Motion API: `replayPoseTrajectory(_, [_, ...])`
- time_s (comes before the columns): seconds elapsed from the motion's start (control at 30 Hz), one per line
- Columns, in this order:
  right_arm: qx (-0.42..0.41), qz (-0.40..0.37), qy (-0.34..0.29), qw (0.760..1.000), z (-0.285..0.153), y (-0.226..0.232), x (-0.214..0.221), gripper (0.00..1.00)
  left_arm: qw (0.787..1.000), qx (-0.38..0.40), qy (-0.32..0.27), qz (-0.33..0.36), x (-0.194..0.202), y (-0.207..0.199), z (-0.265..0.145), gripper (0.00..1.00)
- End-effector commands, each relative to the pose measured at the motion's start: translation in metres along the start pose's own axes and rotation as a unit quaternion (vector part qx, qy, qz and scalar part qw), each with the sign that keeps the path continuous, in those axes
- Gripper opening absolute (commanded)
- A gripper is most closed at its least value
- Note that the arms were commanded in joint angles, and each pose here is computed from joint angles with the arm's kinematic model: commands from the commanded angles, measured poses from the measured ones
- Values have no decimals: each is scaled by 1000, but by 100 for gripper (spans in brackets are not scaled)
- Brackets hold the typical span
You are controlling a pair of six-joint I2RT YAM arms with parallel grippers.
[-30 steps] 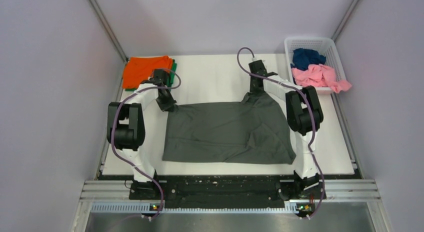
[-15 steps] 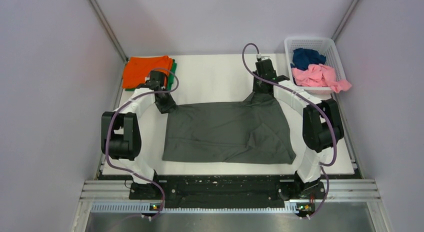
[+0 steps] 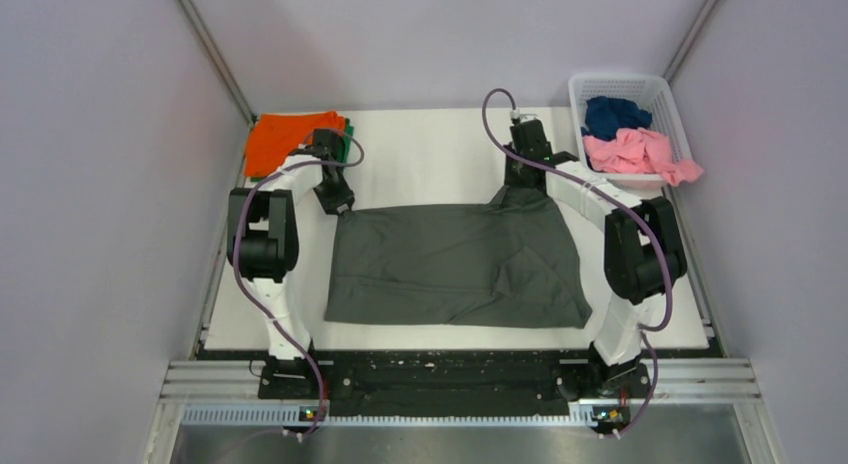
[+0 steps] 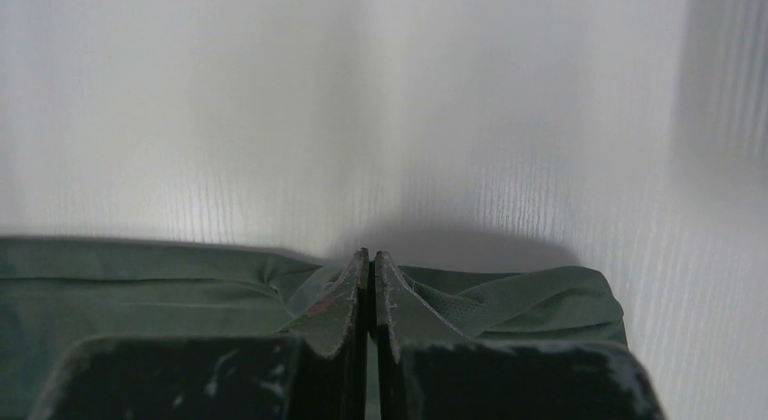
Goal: Fold and stack the t-shirts
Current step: Fold the other side of the tshirt into a rectangle
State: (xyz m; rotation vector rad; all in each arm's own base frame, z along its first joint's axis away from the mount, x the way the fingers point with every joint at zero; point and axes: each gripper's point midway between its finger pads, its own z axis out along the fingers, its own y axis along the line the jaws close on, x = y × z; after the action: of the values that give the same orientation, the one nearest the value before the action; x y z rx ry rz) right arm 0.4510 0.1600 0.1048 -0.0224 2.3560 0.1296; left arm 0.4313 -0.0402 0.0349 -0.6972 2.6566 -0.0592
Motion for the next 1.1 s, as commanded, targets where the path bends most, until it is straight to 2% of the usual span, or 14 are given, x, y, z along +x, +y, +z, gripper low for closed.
replayPoseTrajectory(0.0, [-4,-6,-13,1000,2,5,-5,0,1000,-1,4,5,1,3,-3,34])
replayPoseTrajectory(0.07, [-2,-7,-12,1000,2,4,-4,0,1000,13,8,5,4,-1,-5,18])
replayPoseTrajectory(0.1, [-1,-5,-12,1000,1,4,-5,0,1000,21,10,5,5,-3,-6,4])
replayPoseTrajectory(0.13, [0,-6,-13,1000,0,3,-5,0,1000,26,8,5,5,-5,-9,0])
replayPoseTrajectory(0.3, [7,-5,-20,1000,-14,-2,-8,0,999,42,-7,8,7,-4,-26,0])
replayPoseTrajectory(0.47, [1,-3,-28,1000,-50,-7,1,0,997,80,-18,9,22,-3,-50,0])
replayPoseTrajectory(0.83, [1,-1,-5,1000,-135,-13,77,0,992,125,-28,2,69,12,-84,0])
replayPoseTrajectory(1.07, [5,-19,46,999,-161,-22,138,0,992,116,-47,-5,94,37,-96,0])
